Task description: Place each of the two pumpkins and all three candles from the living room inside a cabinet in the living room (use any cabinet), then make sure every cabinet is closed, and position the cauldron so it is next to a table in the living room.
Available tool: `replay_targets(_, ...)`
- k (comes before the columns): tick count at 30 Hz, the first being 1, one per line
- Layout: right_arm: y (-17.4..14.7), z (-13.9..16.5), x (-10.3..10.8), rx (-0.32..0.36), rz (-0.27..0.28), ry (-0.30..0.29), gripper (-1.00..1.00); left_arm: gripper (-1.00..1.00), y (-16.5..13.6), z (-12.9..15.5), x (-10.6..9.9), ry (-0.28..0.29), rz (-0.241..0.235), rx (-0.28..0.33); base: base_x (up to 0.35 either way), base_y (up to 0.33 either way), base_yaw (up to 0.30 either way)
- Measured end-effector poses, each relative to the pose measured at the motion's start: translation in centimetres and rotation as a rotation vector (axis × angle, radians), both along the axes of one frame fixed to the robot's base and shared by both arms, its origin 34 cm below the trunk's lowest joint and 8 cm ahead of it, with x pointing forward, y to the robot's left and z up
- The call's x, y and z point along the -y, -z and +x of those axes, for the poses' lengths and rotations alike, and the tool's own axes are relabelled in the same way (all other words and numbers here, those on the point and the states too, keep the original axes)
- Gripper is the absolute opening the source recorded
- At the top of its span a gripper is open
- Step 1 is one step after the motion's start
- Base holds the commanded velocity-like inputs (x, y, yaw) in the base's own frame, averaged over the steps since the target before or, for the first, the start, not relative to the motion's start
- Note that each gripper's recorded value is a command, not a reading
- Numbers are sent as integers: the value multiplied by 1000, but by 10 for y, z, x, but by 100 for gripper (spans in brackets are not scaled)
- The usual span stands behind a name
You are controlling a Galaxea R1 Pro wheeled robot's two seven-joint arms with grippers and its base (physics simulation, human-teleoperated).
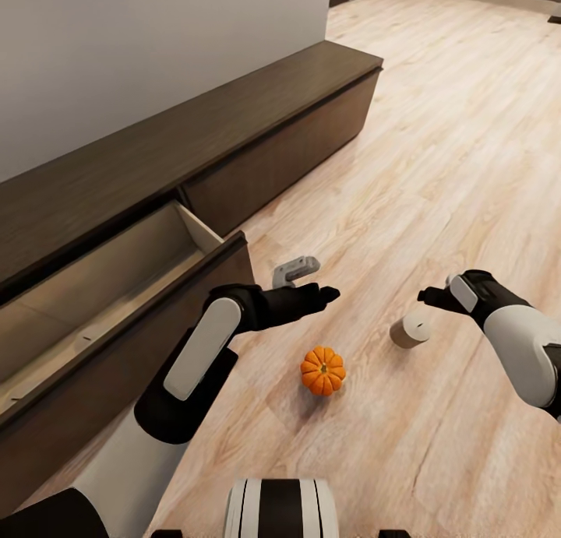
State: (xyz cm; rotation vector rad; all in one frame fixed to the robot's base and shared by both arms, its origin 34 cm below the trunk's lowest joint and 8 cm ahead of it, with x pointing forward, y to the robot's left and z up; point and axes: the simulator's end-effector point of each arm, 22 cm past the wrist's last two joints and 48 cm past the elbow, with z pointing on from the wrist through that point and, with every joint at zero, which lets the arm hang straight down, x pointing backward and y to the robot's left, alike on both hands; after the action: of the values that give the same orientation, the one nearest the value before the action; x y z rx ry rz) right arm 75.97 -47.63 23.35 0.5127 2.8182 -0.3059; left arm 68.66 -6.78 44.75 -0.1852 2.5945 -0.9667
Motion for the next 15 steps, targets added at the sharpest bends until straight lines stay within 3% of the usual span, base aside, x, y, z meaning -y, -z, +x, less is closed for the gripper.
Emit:
replay_targets(10, 30, -10, -6, -41, 6, -4, 100, 100, -34, 22, 24, 50, -144, -21, 0, 0, 0)
replay_targets(15, 44, -16, -8, -62, 9, -6, 100, 100, -23, 17, 29, 61, -166, -59, 0, 0, 0)
